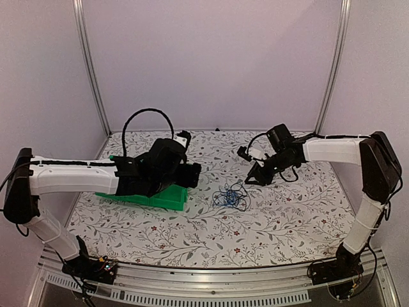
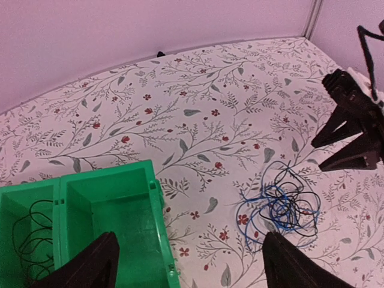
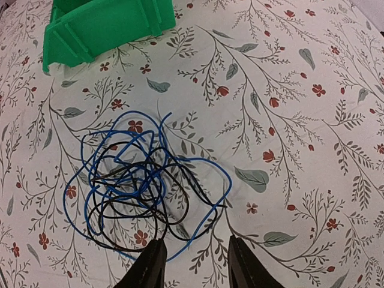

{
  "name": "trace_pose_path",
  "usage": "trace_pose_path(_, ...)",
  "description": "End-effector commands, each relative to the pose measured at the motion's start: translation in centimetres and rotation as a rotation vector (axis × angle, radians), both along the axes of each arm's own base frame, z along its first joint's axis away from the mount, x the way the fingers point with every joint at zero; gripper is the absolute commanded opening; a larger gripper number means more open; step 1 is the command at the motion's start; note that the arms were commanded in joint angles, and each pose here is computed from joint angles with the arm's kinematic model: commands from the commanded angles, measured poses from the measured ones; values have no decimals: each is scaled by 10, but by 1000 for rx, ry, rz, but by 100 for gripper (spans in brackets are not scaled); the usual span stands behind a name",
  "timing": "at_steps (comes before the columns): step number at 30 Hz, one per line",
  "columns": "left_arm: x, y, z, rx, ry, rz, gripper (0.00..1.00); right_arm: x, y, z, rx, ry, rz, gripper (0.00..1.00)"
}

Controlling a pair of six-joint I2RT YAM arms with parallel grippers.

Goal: Untangle the cables

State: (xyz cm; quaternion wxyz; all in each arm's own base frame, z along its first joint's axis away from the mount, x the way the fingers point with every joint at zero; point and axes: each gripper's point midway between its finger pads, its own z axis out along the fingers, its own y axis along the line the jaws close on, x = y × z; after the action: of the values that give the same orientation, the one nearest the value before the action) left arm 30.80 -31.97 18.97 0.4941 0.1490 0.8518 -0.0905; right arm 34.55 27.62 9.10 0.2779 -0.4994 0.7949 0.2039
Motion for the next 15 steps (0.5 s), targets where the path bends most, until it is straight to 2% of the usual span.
trace_pose_path(1, -26, -43, 26, -274, 3, -186, 81, 11, 8, -13, 15, 91, -36, 38)
trace_pose_path(6, -45, -52, 34, -322, -10, -242, 78, 18, 6, -27, 17, 141, -68, 37)
trace_pose_path(15, -49, -68, 31, -308, -10, -275, 77, 25, 7, -35, 22, 158, -85, 34)
